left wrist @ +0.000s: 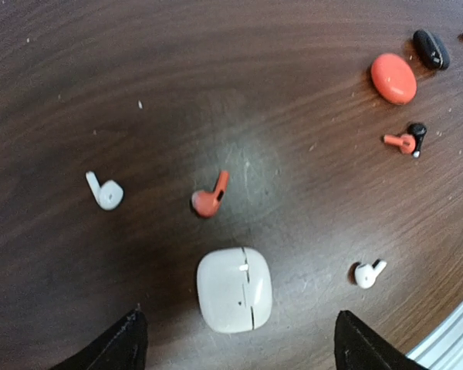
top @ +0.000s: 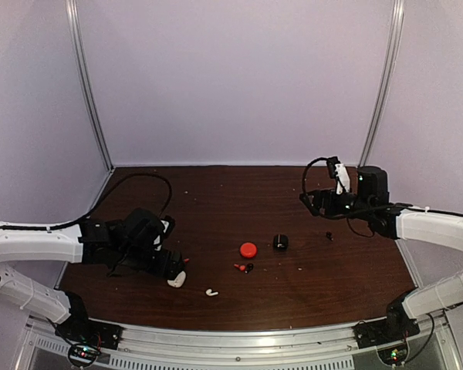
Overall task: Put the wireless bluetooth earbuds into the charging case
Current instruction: Pick up the charging case from the center of the board.
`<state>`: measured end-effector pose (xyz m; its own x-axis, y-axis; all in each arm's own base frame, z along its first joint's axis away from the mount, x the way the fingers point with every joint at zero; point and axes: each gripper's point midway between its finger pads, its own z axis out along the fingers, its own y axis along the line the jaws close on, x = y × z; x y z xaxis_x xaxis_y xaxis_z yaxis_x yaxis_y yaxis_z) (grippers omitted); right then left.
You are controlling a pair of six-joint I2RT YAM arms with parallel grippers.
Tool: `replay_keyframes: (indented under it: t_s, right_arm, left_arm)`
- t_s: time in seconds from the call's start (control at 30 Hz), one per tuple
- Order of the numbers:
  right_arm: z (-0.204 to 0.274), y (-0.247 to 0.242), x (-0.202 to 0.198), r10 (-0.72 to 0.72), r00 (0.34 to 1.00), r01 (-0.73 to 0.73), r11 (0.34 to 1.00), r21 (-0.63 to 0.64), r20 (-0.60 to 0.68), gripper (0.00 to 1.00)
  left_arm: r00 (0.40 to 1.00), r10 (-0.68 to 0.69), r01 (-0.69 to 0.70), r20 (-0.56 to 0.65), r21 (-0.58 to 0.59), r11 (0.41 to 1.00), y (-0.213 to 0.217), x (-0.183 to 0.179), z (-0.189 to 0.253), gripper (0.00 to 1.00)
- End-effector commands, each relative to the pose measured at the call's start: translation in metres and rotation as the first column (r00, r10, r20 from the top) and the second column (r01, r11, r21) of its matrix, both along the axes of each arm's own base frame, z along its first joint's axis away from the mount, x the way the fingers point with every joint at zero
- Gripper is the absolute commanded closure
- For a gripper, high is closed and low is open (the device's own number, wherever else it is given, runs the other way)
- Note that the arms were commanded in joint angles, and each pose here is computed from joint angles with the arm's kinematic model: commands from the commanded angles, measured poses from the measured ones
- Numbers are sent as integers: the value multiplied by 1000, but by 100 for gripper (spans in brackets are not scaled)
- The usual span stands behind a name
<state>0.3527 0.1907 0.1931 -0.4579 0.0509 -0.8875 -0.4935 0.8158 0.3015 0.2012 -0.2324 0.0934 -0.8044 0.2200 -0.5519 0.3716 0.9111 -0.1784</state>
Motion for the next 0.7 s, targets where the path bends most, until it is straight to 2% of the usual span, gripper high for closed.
replay_keyframes:
  t_s: [0.0, 0.37, 0.67]
  right_arm:
    - [21, 3, 1, 4, 997, -2, 1000, -20, 73, 0]
    - [17, 10, 1, 18, 997, -15, 999, -42, 72, 0]
    - [16, 9, 1, 6, 997, -3, 999, -38, 81, 0]
  left_arm:
    - [994, 52, -49, -91, 34, 998, 14, -22, -22, 16]
    - [989, 66, -51, -129, 117, 992, 15, -29, -46, 19]
    - [994, 22, -3, -106, 177, 984, 1, -25, -53, 20]
